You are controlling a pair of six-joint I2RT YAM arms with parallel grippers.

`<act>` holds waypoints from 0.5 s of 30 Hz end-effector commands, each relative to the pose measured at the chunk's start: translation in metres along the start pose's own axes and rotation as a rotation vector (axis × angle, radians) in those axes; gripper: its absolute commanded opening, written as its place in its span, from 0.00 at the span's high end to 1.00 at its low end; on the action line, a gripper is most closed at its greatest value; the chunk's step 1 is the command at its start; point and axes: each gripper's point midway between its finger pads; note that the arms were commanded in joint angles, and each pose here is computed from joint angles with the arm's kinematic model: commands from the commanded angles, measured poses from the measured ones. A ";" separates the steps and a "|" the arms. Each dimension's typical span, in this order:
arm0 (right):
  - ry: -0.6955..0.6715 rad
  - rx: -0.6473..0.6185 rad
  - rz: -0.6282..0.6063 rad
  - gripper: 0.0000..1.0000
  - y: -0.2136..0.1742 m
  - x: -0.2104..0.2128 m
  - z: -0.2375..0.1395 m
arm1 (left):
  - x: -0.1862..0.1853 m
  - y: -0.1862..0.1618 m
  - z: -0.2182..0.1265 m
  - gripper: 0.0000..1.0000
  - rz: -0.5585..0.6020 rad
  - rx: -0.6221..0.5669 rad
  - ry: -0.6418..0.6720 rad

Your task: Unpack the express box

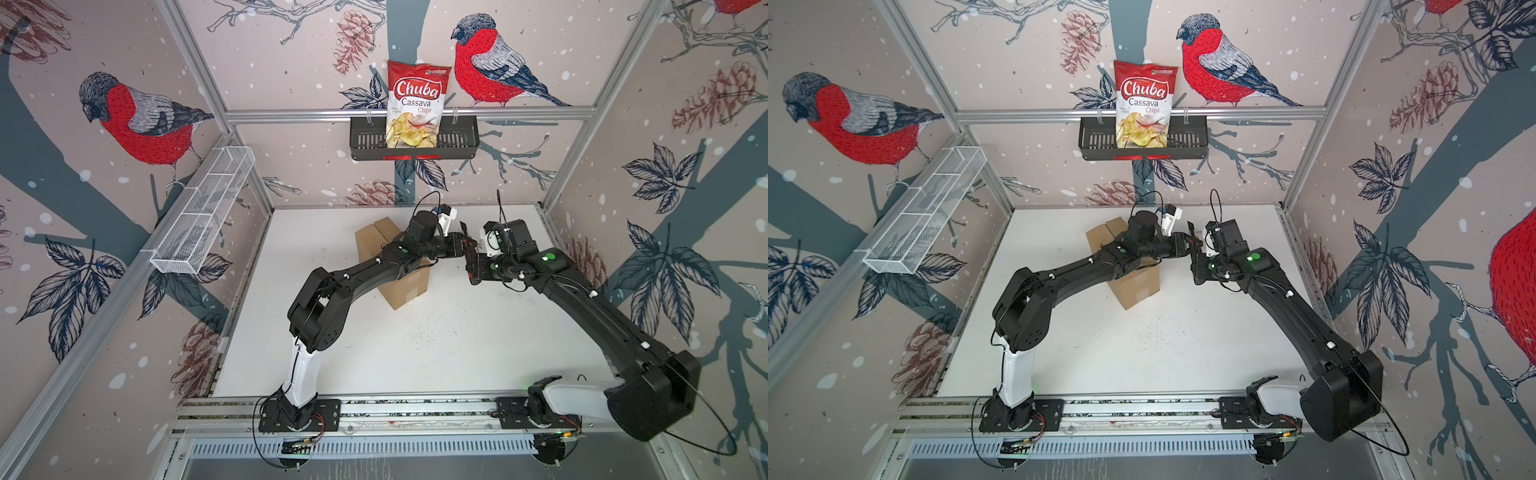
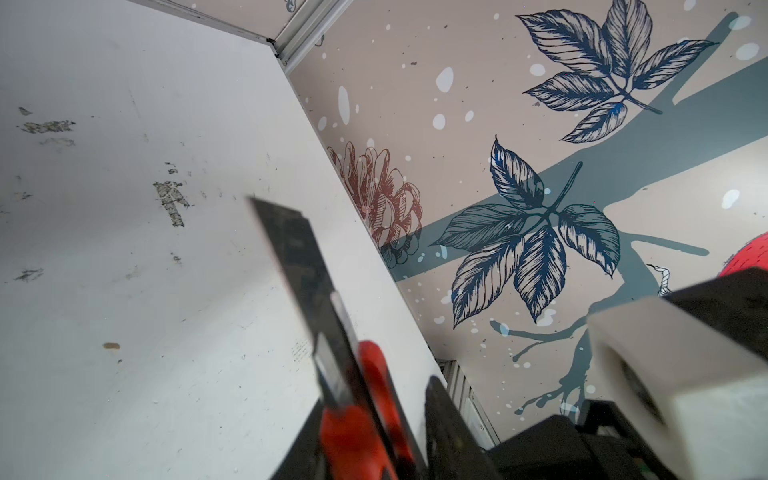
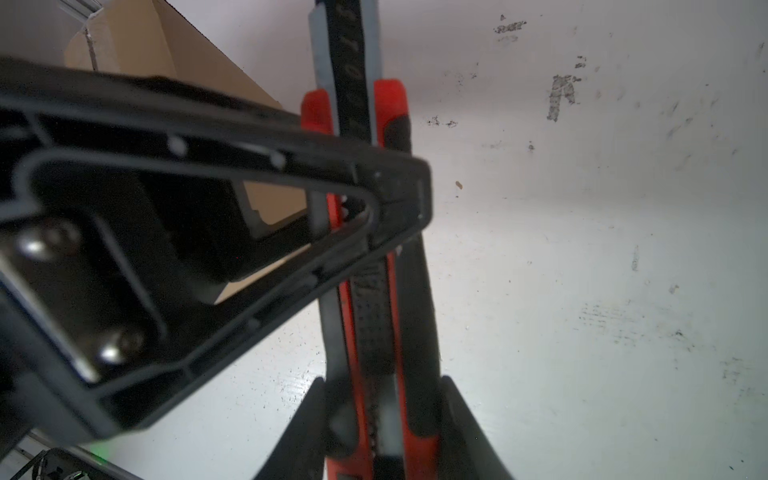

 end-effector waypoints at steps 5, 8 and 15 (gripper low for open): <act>0.021 -0.014 -0.024 0.82 0.004 0.005 0.002 | -0.014 0.008 0.002 0.78 0.013 -0.029 -0.068; 0.022 -0.022 -0.023 0.82 0.005 0.006 0.001 | -0.013 0.006 0.002 0.84 0.007 -0.027 -0.075; 0.037 -0.051 -0.024 0.80 0.010 0.008 -0.004 | -0.011 0.009 0.000 0.93 -0.007 -0.040 -0.095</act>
Point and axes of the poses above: each gripper's point midway between its finger pads, its own z axis out along the fingers, its own x axis along the line the jaws close on, y = z × x
